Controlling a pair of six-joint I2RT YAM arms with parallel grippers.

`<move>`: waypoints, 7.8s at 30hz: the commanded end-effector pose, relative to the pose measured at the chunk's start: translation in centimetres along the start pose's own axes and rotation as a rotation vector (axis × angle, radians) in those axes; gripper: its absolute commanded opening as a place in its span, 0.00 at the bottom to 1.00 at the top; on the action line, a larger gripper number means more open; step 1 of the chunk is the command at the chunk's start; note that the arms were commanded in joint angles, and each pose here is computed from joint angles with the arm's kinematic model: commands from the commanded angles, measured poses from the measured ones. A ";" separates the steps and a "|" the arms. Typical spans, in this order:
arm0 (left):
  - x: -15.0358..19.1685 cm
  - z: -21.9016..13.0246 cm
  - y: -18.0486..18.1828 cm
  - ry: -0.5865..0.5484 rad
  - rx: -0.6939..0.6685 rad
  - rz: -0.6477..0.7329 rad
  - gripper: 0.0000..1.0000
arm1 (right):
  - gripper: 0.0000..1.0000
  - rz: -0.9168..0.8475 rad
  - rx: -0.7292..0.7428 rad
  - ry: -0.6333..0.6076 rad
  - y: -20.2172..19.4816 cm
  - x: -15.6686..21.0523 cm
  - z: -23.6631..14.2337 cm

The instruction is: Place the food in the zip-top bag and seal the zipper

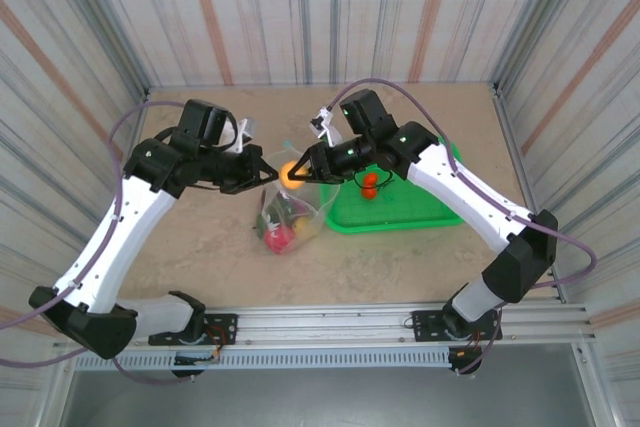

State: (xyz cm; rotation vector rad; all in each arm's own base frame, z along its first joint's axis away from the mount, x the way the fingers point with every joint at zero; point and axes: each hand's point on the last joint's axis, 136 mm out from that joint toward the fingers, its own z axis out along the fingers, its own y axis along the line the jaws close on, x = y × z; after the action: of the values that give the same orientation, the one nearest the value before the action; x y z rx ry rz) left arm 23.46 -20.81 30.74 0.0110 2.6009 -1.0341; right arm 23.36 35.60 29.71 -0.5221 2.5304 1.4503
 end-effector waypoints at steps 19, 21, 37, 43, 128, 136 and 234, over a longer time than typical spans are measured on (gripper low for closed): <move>0.0 -3.2 -2.4 -0.082 0.050 0.089 0.00 | 0.54 -0.019 0.339 0.010 -2.6 0.0 1.2; -0.2 -3.5 -2.9 -0.091 0.062 0.103 0.00 | 0.53 -0.040 0.347 0.020 -2.0 0.2 1.5; -0.7 -3.2 -3.5 -0.094 0.078 0.097 0.00 | 0.81 -0.105 0.395 0.003 -0.9 -0.4 -0.1; -0.4 -2.5 -2.7 -0.073 0.059 0.086 0.00 | 0.78 -0.125 0.365 -0.096 0.2 -2.4 -2.6; 0.5 -0.6 -1.3 -0.005 0.037 0.036 0.00 | 0.28 0.022 0.848 -0.122 -17.2 0.2 -11.2; 0.5 -0.2 -1.7 0.010 0.058 0.016 0.00 | 0.31 -0.118 0.283 -0.197 -2.0 -2.2 -10.7; 0.3 -1.5 -2.7 -0.062 0.112 0.104 0.10 | 0.03 -0.422 0.455 -0.010 -5.4 -7.2 0.4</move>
State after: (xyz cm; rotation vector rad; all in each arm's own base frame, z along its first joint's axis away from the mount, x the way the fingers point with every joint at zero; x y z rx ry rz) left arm 22.92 -21.44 32.27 0.0639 2.5241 -1.0801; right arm 31.63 34.47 25.99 -0.8615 2.4882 0.6739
